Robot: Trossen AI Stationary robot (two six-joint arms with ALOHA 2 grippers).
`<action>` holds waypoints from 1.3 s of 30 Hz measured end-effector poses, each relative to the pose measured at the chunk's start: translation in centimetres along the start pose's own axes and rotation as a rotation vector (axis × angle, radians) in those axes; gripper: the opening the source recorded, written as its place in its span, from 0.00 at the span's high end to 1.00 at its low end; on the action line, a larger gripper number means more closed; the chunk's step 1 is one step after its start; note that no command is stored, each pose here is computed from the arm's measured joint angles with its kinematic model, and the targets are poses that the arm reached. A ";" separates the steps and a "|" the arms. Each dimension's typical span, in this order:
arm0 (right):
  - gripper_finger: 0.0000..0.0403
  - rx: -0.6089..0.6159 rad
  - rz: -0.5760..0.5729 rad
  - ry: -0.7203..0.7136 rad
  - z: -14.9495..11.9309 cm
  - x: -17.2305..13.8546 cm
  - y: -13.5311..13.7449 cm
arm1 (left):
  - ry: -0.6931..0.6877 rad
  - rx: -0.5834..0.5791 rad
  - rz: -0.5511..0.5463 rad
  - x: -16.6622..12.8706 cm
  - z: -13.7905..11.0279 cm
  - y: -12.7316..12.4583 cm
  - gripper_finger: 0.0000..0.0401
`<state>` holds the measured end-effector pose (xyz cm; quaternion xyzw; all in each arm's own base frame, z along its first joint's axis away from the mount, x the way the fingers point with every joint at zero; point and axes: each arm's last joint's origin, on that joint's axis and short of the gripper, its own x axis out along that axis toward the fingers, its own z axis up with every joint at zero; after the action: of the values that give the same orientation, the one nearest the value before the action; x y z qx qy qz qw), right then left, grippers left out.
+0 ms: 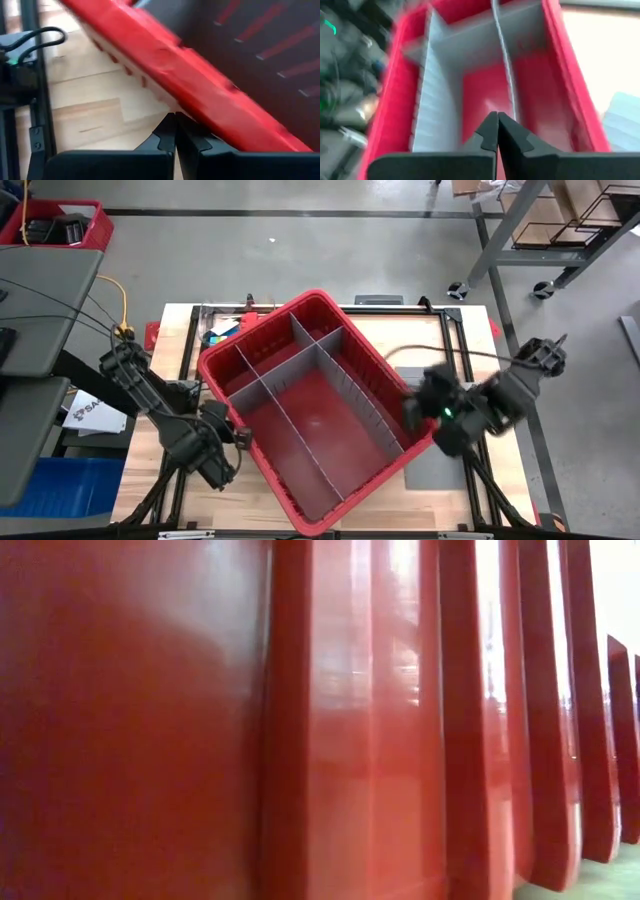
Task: Sort blocks
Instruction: Assemble the bin divider into the red bin
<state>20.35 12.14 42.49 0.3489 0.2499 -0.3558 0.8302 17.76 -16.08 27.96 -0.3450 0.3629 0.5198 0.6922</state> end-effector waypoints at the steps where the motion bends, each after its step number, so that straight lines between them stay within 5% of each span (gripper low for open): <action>1: 1.00 0.015 -0.009 -0.032 0.8 0.7 -0.5 | 0.000 -0.018 0.011 0.4 -0.2 0.1 1.00; 7: 1.00 0.115 -0.311 -0.116 4.0 7.1 -3.4 | 0.047 -0.047 -0.043 1.2 -1.3 -0.2 1.00; 13: 1.00 0.134 -0.568 0.029 6.2 12.2 -7.5 | 0.061 -0.011 -0.062 0.7 -2.0 0.3 1.00; 20: 1.00 0.058 -0.454 0.379 3.5 15.8 -8.3 | -0.015 0.043 -0.013 1.2 -1.6 1.0 1.00; 29: 1.00 0.086 -0.469 0.459 -2.1 13.3 -6.7 | -0.135 0.000 0.025 2.2 1.3 0.4 1.00; 39: 1.00 0.165 -0.464 0.389 -5.0 11.0 -5.9 | -0.222 0.112 0.090 4.0 4.6 -0.9 1.00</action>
<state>21.85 8.39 29.69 0.4104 0.4474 -0.4814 0.6323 20.13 -10.45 26.89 -0.2294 0.3276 0.5640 0.7225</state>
